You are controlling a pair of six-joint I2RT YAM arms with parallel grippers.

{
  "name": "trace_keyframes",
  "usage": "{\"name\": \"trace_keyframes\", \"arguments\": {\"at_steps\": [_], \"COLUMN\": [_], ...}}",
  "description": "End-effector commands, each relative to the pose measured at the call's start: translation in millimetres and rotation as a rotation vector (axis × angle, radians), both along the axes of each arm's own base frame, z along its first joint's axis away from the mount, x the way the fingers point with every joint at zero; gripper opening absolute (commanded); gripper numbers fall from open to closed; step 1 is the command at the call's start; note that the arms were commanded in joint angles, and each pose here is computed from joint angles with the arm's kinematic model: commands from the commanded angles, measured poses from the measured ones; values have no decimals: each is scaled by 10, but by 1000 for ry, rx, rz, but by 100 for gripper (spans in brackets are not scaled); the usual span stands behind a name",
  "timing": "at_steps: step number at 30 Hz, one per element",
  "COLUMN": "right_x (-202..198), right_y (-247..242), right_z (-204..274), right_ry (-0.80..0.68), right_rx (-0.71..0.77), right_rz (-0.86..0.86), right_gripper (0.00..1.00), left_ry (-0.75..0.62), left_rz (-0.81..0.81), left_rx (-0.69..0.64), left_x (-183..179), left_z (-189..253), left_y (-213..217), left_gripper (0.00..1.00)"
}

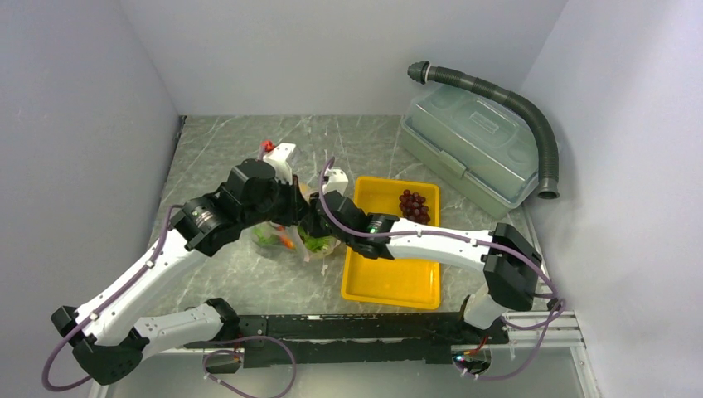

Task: Place the food in the zip-top bag and seal the zipper
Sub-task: Place the fake fruit in the zipper food storage bag.

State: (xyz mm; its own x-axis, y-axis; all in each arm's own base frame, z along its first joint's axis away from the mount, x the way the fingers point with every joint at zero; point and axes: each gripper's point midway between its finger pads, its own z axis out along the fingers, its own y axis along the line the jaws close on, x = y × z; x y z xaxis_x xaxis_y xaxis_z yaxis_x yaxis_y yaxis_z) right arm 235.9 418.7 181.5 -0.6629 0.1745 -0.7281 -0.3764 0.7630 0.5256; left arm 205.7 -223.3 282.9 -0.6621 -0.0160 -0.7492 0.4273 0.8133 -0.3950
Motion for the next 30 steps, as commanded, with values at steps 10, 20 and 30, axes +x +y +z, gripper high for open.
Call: {"name": "trace_keyframes", "arguments": {"at_steps": [10, 20, 30], "right_x": [43, -127, -273], "right_y": [-130, -376, -672], "right_z": [430, 729, 899], "right_ry": [-88, -140, -159], "right_rx": [99, 75, -34], "right_rz": [-36, 29, 80], "right_gripper": [42, 62, 65], "left_ry": [-95, -136, -166], "left_rz": [-18, 71, 119], "left_rx": [-187, -132, -105], "left_x": [-142, 4, 94], "left_z": [602, 564, 567], "left_y": [-61, 79, 148], "left_gripper": [0, 0, 0]}}
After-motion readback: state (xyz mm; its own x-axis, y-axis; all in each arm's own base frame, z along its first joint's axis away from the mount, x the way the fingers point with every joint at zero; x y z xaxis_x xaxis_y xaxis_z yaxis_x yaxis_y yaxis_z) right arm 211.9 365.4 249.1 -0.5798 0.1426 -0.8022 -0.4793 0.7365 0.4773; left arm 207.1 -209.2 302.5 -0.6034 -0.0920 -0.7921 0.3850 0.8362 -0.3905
